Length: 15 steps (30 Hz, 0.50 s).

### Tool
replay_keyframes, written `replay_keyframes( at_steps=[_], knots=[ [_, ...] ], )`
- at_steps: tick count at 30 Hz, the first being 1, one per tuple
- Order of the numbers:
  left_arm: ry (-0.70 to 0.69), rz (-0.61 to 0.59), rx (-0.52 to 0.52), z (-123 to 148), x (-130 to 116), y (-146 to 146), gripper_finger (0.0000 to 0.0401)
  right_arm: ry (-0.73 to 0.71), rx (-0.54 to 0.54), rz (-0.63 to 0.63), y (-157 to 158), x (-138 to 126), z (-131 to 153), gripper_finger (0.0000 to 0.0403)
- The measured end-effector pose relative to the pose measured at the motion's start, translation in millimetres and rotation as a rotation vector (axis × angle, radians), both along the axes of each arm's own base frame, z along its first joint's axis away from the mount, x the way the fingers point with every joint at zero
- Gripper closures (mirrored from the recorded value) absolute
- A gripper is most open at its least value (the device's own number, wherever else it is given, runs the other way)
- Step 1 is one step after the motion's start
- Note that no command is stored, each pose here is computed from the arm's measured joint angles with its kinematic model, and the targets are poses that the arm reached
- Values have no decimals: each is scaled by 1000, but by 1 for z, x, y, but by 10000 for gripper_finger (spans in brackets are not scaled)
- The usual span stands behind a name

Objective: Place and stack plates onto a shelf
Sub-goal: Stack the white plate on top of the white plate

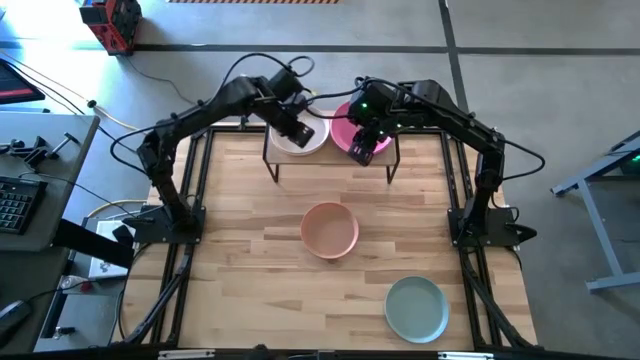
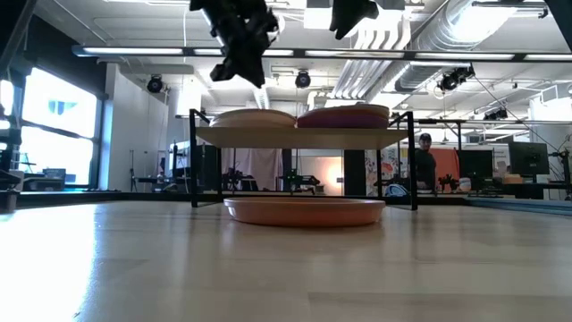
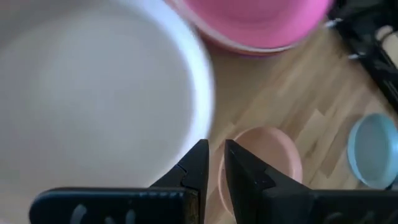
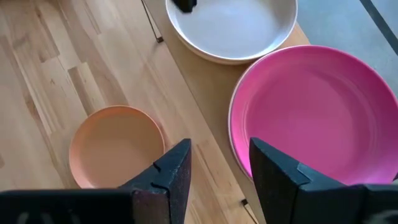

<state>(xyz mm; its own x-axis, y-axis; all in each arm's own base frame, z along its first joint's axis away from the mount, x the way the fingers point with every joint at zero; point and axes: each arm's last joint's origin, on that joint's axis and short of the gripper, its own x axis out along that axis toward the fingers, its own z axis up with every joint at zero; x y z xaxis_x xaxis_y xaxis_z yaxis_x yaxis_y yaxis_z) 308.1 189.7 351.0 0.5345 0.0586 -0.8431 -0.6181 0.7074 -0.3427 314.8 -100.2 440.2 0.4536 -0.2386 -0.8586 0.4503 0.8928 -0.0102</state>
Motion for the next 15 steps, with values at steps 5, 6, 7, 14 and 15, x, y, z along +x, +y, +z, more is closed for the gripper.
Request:
replay_keyframes(
  at_steps=[5, 6, 7, 14, 15],
  knots=[
    [0, -64, 37, 0, 7, -10, 362, 0, 0, 0, 0, 0, 0, 265],
    [12, -62, 49, -2, 9, -11, 362, 0, 0, 0, 0, 0, 0, 265],
    [26, -57, 64, -4, 12, -11, 362, -1, 2, -3, 0, 0, 0, 265],
    [81, -44, 65, -23, 22, -7, 362, -5, 10, -19, 0, 0, 0, 265],
    [82, -44, 63, -24, 24, -6, 362, -5, 11, -20, 0, 0, 0, 265]
  ],
)
